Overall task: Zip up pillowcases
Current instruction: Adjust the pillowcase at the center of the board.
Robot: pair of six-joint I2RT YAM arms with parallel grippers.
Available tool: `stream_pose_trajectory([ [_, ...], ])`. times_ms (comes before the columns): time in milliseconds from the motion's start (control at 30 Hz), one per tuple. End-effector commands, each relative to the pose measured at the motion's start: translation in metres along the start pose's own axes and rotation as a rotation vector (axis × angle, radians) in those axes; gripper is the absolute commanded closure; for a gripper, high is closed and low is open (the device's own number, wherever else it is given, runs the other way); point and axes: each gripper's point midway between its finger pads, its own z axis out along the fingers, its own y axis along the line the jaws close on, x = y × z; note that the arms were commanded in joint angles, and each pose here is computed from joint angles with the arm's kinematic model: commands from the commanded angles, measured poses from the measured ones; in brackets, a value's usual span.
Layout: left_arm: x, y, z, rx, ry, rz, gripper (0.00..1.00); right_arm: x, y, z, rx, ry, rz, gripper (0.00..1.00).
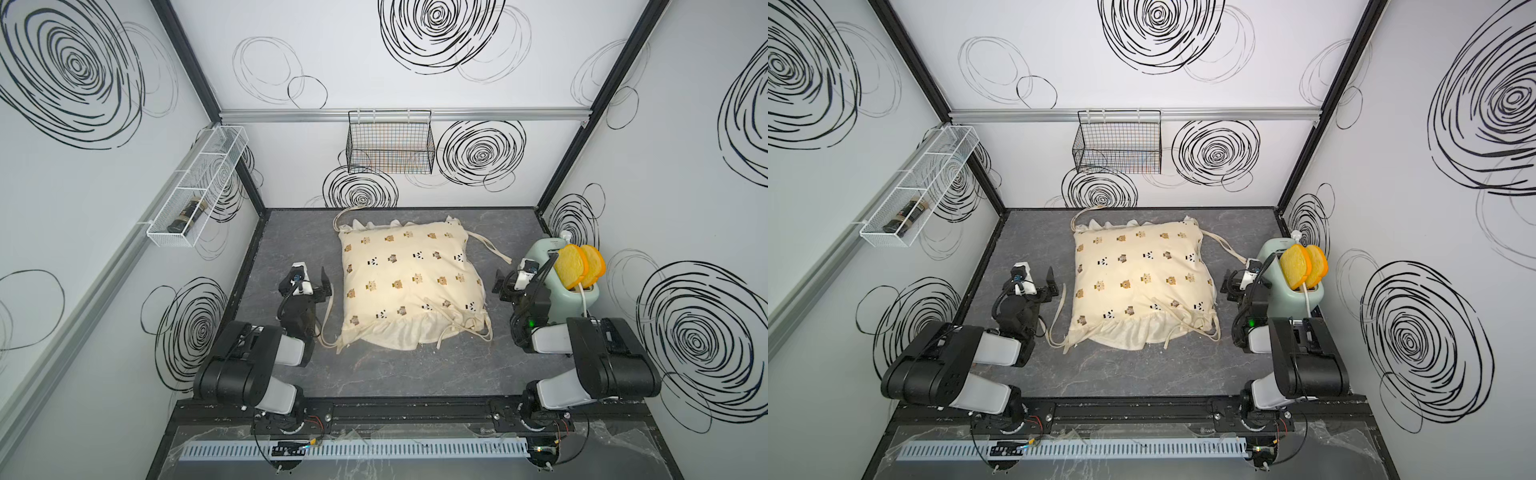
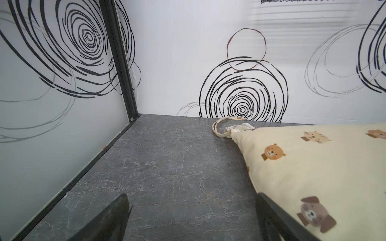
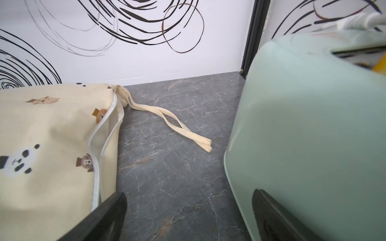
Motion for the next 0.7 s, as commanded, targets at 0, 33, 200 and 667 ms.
stream_pose_trajectory([
  [0, -0.0113, 0.0022, 0.0002, 0.006, -0.047, -0.021, 0.04, -0.0126, -0.0014, -0.0011, 0.011, -0.047, 0.012, 0.03],
  [33, -0.0112, 0.0022, 0.0000, 0.006, -0.047, -0.021, 0.04, -0.0126, -0.0013, -0.0009, 0.011, -0.047, 0.012, 0.03],
  [200, -0.0110, 0.0019, 0.0001, 0.006, -0.046, -0.020, 0.04, -0.0126, -0.0008, -0.0002, 0.013, -0.045, 0.008, 0.03],
  [667, -0.0105, 0.0022, 0.0004, 0.008, -0.044, -0.023, 0.04, -0.0113, 0.0051, 0.0042, -0.034, -0.027, -0.002, 0.02],
])
